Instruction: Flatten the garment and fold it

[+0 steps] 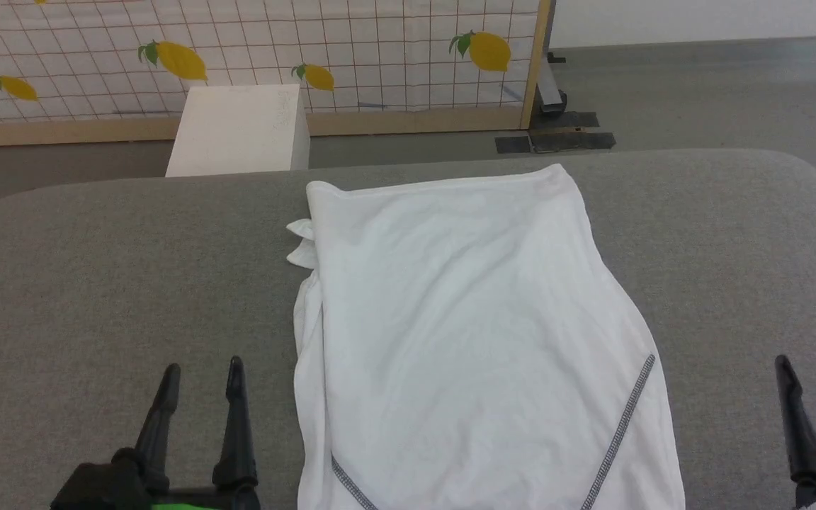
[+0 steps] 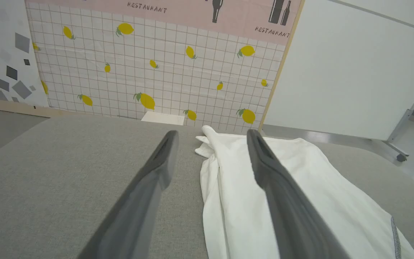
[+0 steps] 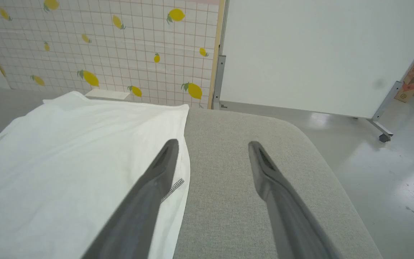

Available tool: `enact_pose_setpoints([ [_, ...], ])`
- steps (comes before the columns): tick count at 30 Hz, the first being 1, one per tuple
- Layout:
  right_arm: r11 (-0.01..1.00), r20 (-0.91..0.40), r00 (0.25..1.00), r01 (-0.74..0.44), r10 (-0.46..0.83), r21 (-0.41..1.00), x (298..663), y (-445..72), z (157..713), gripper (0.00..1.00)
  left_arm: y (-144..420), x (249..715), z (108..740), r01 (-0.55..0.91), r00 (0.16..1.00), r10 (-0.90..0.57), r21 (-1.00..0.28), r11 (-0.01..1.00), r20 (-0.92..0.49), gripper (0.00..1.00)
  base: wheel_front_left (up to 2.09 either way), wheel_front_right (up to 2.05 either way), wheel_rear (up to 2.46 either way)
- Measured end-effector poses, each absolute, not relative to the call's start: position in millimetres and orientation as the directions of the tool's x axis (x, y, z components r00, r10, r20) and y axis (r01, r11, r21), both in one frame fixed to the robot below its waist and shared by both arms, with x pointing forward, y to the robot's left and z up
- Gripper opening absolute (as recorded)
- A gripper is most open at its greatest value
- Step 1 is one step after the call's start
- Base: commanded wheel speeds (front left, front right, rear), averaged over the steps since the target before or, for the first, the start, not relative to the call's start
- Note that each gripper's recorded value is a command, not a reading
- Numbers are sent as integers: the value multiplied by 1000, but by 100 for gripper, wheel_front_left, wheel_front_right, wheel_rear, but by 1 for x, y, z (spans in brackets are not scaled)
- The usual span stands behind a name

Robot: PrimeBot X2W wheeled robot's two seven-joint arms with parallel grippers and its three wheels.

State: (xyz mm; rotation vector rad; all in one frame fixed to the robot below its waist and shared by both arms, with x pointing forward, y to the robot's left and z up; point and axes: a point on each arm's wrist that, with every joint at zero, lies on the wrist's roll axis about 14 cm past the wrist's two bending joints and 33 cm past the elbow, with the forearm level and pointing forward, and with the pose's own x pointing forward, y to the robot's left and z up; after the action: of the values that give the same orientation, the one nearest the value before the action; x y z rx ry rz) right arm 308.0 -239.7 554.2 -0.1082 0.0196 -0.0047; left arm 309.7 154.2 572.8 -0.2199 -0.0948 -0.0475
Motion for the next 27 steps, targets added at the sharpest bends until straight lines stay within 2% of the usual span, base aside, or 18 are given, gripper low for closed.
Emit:
enact_pose_setpoints([
  [5,992,124,991,69,-56,-102,312,-236,576,100,149,315,581,40,982,-8,-163,986,187,100,0,0,0],
  [18,994,112,991,76,-67,-80,315,-229,563,100,157,322,561,-12,986,32,-122,992,163,100,0,0,0],
  [22,994,113,991,76,-67,-74,320,-230,564,100,156,339,568,49,985,-34,-84,995,167,100,0,0,0],
  [27,996,127,991,61,-53,-68,338,-225,569,100,155,397,608,162,972,-159,-4,987,173,100,0,0,0],
])
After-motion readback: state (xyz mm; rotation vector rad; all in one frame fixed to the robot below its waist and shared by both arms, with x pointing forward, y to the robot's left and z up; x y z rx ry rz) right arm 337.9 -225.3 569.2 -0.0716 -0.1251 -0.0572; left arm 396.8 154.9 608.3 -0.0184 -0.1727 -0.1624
